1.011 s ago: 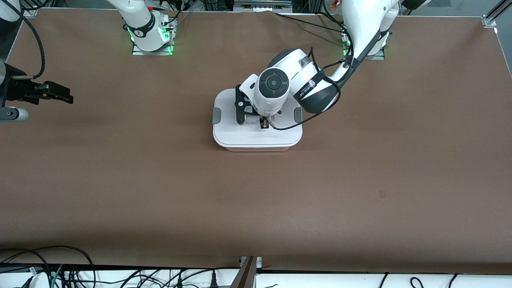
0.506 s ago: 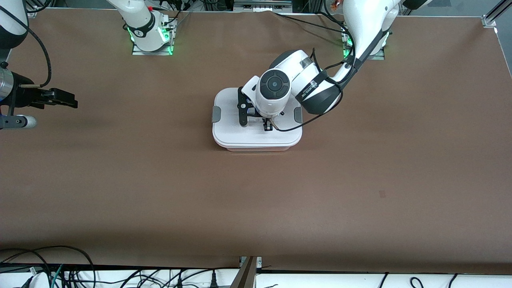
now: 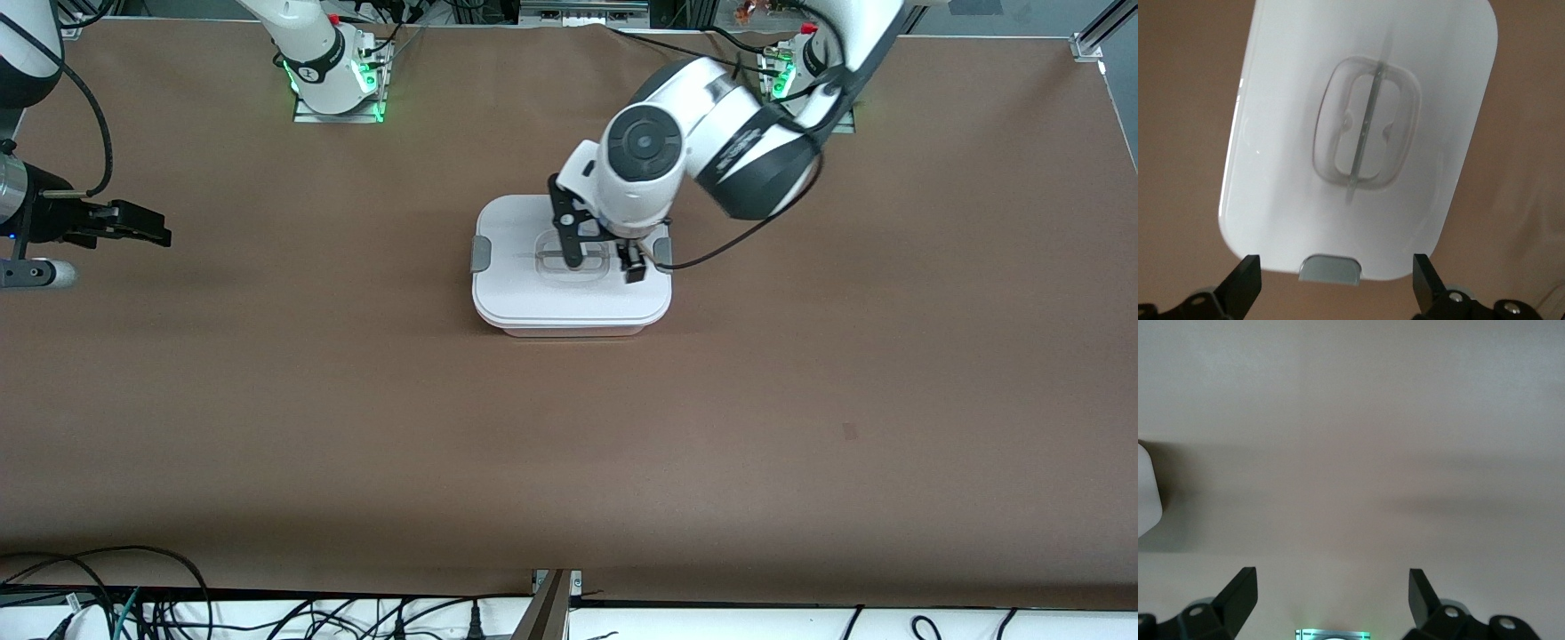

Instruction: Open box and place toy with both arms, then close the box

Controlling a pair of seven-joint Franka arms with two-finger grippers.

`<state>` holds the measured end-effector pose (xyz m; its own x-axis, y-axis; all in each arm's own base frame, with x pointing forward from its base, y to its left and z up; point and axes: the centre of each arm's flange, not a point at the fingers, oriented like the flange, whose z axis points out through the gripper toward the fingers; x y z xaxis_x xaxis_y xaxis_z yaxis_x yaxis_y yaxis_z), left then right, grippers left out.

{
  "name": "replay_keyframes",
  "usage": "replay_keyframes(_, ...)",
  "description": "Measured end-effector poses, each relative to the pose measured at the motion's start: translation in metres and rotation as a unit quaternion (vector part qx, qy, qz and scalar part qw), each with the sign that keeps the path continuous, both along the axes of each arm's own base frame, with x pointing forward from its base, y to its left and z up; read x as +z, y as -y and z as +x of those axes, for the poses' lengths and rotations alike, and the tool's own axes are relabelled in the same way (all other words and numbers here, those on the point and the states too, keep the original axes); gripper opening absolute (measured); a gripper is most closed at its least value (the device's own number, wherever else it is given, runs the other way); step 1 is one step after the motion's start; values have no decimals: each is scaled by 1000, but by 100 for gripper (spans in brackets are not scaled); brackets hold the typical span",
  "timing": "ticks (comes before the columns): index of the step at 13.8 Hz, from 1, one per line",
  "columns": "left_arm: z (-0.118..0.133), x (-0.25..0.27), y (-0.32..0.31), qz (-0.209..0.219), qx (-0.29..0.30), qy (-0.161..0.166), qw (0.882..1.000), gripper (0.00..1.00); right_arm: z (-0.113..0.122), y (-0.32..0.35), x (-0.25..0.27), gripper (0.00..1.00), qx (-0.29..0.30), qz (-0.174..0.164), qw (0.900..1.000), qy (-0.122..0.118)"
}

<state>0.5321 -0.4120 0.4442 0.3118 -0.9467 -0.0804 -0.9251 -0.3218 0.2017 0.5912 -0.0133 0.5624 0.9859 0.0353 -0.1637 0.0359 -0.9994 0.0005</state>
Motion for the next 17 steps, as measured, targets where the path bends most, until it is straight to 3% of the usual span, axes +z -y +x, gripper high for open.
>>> replay_keyframes(2, 10, 35, -42, 24, 83, -2, 996, 100, 0, 0, 0, 100, 0, 0, 1000, 1)
replay_keyframes(4, 16, 69, -84, 46, 168, -1, 985, 100, 1, 0, 0, 100, 0, 0, 1000, 2)
replay_keyframes(9, 41, 116, -191, 124, 271, 39, 954, 100, 1, -1, 0, 100, 1, 0, 1000, 4)
replay_keyframes(14, 61, 171, -285, 90, 375, 115, 916, 100, 2, 0, 0, 100, 0, 0, 1000, 5)
replay_keyframes(17, 50, 158, -334, 48, 456, 108, 882, 100, 2, 0, 0, 100, 0, 0, 1000, 5)
